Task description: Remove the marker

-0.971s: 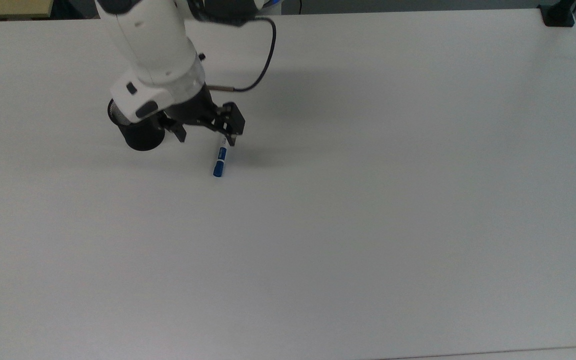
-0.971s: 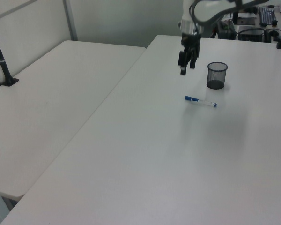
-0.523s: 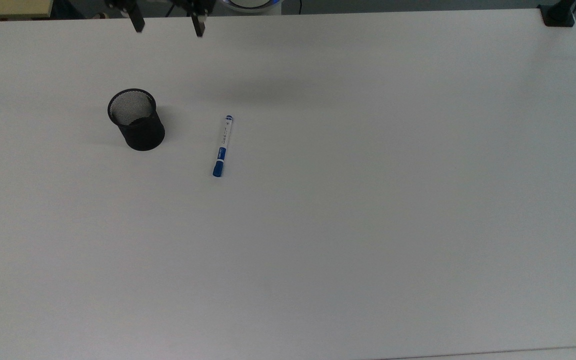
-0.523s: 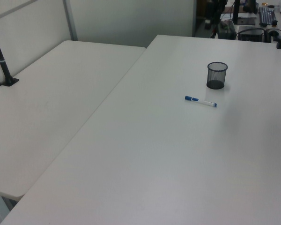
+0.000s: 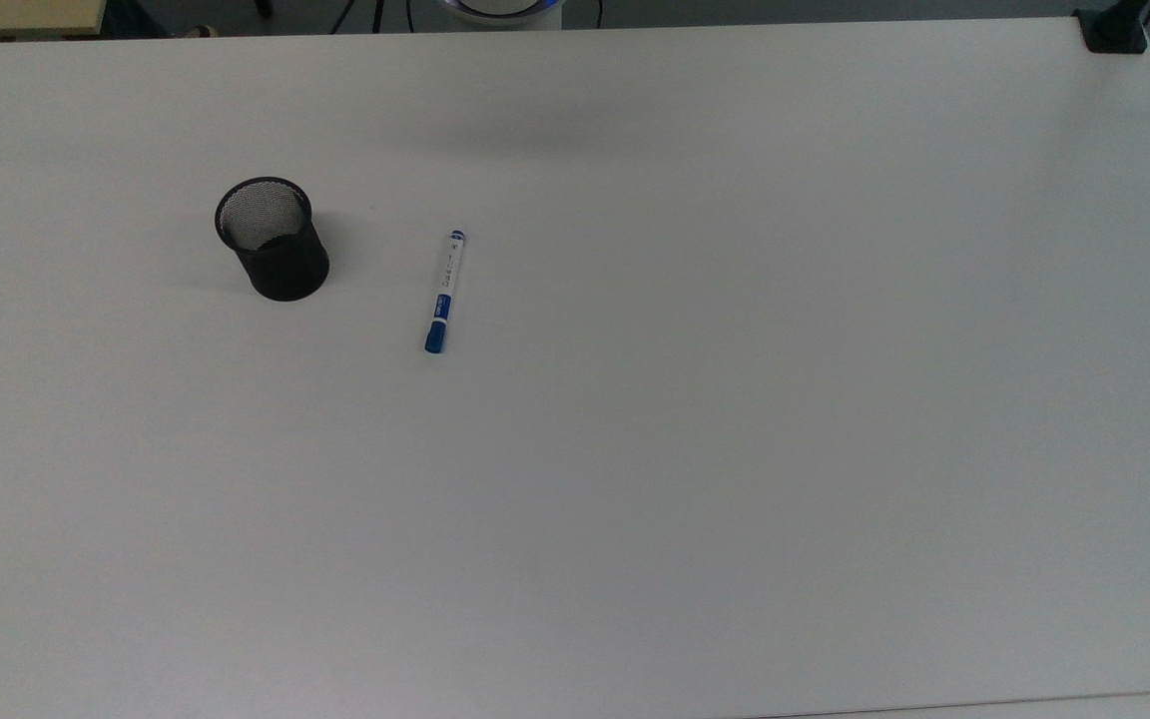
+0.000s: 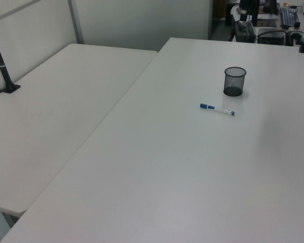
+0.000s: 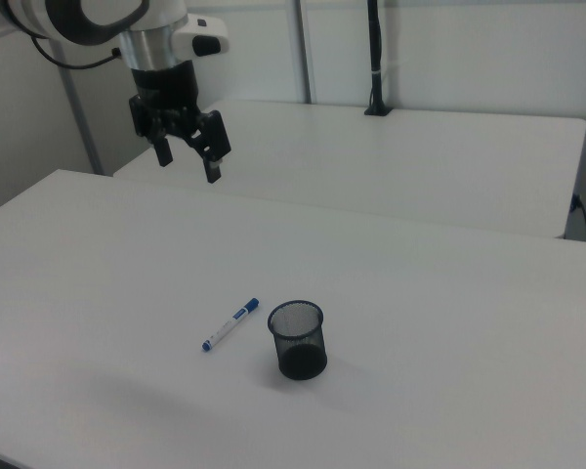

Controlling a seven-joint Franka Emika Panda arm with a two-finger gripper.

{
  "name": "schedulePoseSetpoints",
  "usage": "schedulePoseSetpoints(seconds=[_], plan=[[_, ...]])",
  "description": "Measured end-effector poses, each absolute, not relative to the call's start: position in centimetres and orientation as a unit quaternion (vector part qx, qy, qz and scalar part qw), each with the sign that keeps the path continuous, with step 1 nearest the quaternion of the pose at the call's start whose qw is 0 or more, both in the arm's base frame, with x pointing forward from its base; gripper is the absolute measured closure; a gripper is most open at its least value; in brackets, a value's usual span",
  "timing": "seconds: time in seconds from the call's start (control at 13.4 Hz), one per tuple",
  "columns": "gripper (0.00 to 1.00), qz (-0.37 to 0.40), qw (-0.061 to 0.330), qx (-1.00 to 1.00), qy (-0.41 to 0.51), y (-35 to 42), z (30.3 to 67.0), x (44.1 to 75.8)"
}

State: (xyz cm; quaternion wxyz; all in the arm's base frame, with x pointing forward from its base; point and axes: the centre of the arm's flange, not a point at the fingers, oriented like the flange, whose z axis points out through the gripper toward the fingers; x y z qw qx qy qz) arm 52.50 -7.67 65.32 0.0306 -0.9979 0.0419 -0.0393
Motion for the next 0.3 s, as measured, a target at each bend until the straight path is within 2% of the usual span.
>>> schedulePoseSetpoints(seconds=[0.3], plan=[[0.0,-0.074,0.015,-0.997,0.026,-8.0,64.3,54.7]])
